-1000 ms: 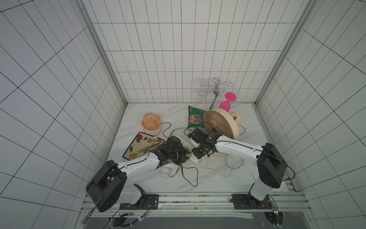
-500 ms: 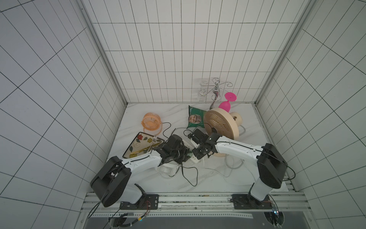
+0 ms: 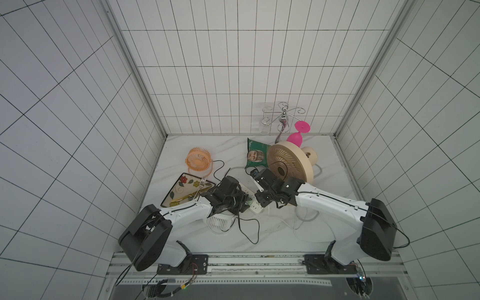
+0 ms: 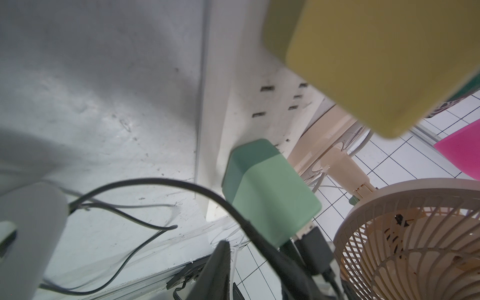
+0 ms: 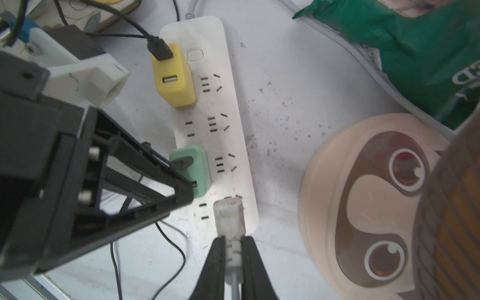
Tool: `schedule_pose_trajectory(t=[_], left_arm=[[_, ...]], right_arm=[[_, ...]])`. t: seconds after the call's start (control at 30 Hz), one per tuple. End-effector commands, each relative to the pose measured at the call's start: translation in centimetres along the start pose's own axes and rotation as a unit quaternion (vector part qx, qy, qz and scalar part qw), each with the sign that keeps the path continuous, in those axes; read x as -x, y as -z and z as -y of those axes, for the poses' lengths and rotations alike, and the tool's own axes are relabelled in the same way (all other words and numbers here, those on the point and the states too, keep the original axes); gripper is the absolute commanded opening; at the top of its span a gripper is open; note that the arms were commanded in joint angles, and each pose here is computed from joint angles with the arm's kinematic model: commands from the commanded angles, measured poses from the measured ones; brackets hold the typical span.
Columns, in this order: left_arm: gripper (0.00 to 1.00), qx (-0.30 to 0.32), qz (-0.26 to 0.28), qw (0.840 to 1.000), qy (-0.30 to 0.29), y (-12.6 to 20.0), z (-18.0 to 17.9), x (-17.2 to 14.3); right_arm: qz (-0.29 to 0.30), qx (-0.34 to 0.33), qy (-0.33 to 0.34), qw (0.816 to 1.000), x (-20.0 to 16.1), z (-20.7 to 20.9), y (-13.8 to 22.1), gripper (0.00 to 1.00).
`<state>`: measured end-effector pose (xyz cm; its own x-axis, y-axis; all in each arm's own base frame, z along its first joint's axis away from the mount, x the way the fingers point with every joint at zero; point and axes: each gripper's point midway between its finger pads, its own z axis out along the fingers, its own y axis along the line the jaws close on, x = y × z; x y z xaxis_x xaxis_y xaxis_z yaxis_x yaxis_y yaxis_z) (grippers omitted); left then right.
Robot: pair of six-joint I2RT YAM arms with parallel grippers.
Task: Unplug the desk fan from the power strip
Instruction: Remove the plug from the socket, then place the plug at the center of the board.
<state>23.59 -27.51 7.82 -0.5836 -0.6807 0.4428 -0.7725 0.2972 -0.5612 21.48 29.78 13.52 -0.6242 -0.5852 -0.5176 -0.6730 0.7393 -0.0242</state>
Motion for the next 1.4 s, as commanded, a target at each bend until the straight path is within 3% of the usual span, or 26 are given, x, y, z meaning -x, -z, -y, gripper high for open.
schedule_pose_trajectory(t=[0.0, 0.3, 0.67, 0.83, 1.17, 1.3, 1.37], left_arm=[[0.35, 0.137, 0.079, 0.986, 0.050, -0.2, -8.1, 3.9], [0.44, 0.097, 0.071, 0.993, -0.006, 0.0, -4.0, 2.9], [0.51, -0.010, 0.056, 0.992, -0.116, 1.4, 4.7, -0.2], [0.52, -0.042, 0.058, 0.987, -0.144, 2.8, 6.8, -1.2], [0.54, -0.086, 0.107, 0.977, -0.165, 7.3, 9.1, -1.1], [0.56, -0.110, 0.136, 0.969, -0.175, 10.1, 10.3, -0.5], [0.56, -0.121, 0.151, 0.966, -0.173, 11.3, 10.6, 0.1]], right_arm=[[-0.019, -0.048, -0.022, 0.998, -3.1, 2.3, 1.6, 0.03], [-0.069, -0.058, -0.086, 0.992, -10.0, 3.1, 2.6, 0.04], [-0.120, -0.213, -0.116, 0.963, -12.3, 7.4, 1.4, 0.05], [-0.130, -0.238, -0.115, 0.956, -12.7, 8.2, 1.0, 0.05], [-0.131, -0.209, -0.106, 0.963, -13.2, 7.3, -0.3, 0.50], [-0.109, -0.157, -0.100, 0.976, -11.9, 5.7, -0.3, 0.60], [-0.099, -0.100, -0.092, 0.986, -11.0, 3.9, -0.3, 0.67]])
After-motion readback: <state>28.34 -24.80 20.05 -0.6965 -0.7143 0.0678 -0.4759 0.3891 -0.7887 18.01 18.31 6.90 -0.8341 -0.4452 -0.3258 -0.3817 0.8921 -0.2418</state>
